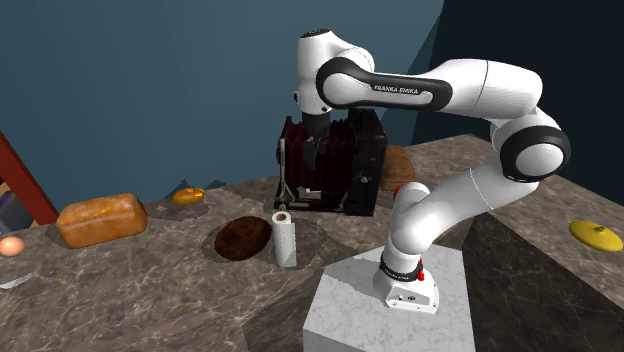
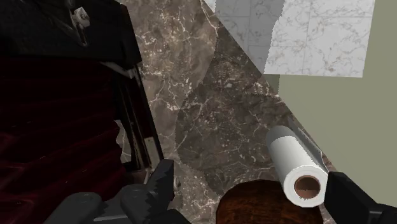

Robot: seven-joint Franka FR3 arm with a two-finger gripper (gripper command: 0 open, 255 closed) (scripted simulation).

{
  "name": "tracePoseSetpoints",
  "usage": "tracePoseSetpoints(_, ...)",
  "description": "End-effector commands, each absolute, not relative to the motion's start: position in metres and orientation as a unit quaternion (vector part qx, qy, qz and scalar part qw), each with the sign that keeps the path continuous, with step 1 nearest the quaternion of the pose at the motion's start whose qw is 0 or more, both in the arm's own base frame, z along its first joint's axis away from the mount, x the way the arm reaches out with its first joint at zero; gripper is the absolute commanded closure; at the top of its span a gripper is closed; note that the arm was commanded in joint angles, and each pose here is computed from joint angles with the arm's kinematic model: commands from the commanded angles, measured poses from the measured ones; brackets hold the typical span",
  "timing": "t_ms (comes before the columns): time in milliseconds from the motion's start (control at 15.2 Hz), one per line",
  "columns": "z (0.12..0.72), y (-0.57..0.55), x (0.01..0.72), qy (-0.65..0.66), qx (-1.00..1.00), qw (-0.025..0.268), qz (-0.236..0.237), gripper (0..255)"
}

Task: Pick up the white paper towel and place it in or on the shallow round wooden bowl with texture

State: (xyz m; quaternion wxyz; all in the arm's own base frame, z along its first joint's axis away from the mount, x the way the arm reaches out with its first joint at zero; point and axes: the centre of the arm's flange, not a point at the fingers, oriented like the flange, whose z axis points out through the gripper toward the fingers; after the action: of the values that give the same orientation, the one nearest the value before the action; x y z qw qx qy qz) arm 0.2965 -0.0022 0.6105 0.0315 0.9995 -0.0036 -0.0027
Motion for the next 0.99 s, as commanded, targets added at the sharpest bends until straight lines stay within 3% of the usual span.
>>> tracePoseSetpoints(0, 0.611, -0.002, 0.297, -0.004, 0.999, 0.032, -0.003, 0)
tracePoseSetpoints(924, 0.460, 0.090, 0.341, -0.024, 0.998, 0.038, 0.048, 0)
